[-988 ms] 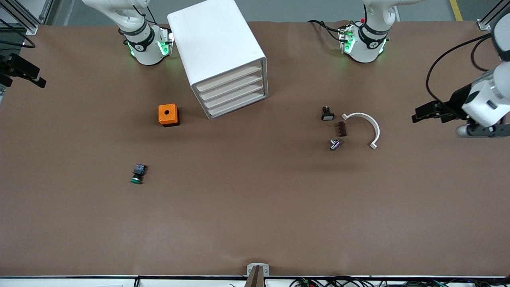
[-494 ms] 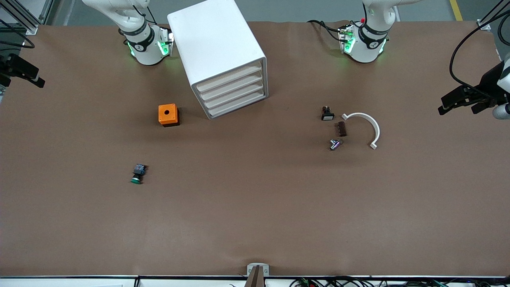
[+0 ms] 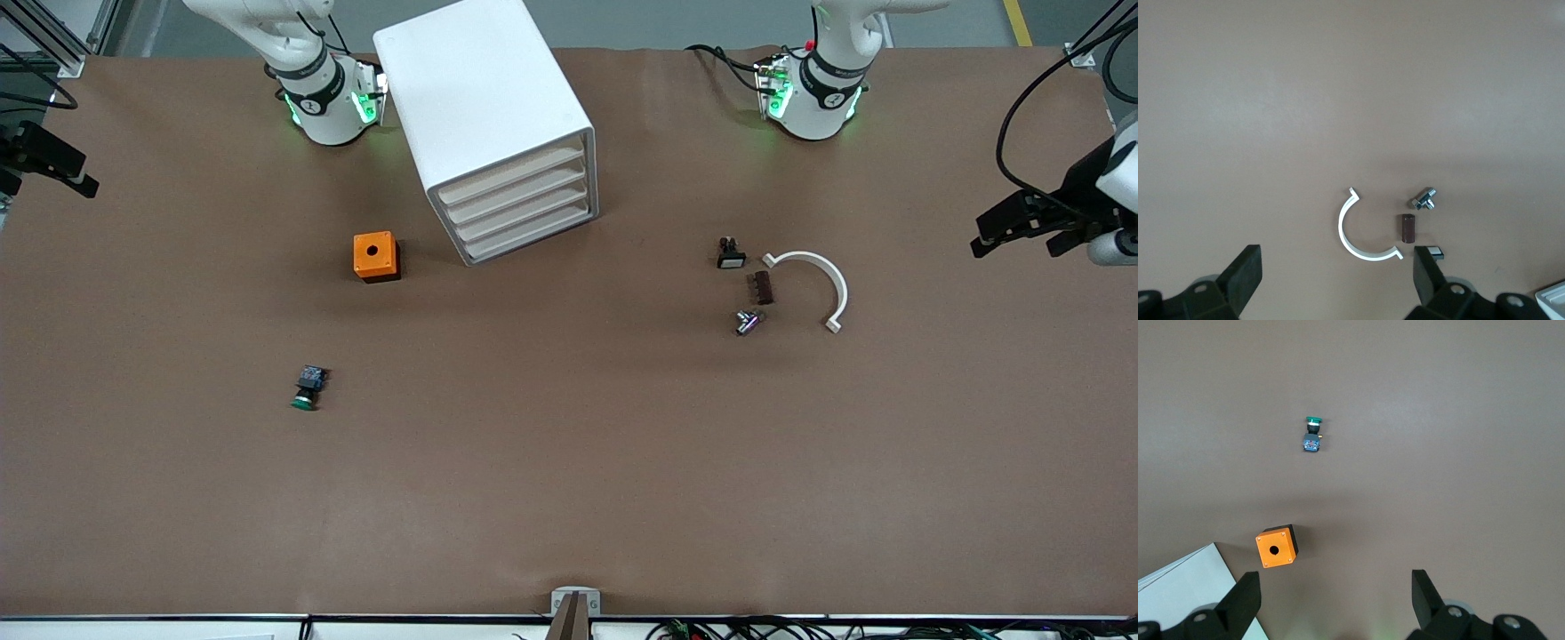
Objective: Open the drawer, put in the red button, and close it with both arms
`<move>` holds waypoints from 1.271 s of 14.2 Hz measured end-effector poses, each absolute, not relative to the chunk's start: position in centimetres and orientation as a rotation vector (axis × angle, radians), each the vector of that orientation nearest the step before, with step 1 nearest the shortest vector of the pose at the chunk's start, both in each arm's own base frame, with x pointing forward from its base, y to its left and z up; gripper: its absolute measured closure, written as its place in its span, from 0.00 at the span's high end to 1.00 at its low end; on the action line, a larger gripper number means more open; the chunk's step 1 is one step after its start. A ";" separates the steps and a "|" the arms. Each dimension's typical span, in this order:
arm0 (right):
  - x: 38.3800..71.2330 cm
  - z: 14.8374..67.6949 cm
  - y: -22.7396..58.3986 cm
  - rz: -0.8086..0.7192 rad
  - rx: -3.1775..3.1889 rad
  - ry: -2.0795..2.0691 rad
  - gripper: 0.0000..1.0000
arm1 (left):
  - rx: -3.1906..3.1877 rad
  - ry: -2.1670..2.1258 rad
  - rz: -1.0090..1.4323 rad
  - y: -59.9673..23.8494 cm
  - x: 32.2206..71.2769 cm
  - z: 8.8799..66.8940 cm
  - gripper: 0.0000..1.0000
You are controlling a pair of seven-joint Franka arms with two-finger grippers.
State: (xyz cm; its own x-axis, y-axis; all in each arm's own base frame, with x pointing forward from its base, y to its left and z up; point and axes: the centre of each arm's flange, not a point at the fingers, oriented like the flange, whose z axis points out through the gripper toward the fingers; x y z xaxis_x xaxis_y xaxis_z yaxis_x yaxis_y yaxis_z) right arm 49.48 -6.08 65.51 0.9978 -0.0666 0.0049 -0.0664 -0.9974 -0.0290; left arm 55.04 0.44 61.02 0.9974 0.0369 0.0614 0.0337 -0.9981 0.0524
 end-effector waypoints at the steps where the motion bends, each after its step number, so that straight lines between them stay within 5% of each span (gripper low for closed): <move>1: 49.5 65.5 -6.0 -0.011 -3.112 0.098 1.00 | 3.088 0.058 0.114 0.6 55.1 61.6 1.00; 18: 49.7 65.6 -5.9 -0.031 -3.116 0.046 1.00 | 3.090 0.029 0.202 -0.3 55.2 64.3 1.00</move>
State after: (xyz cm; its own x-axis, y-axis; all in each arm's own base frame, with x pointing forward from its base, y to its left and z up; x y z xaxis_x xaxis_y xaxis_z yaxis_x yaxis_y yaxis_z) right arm 49.65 -5.88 65.64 0.9994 -0.0296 0.0197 -0.0291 -0.9993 -0.0251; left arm 55.23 -0.28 64.34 0.9913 0.0214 0.1300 0.0155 -0.9988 0.0457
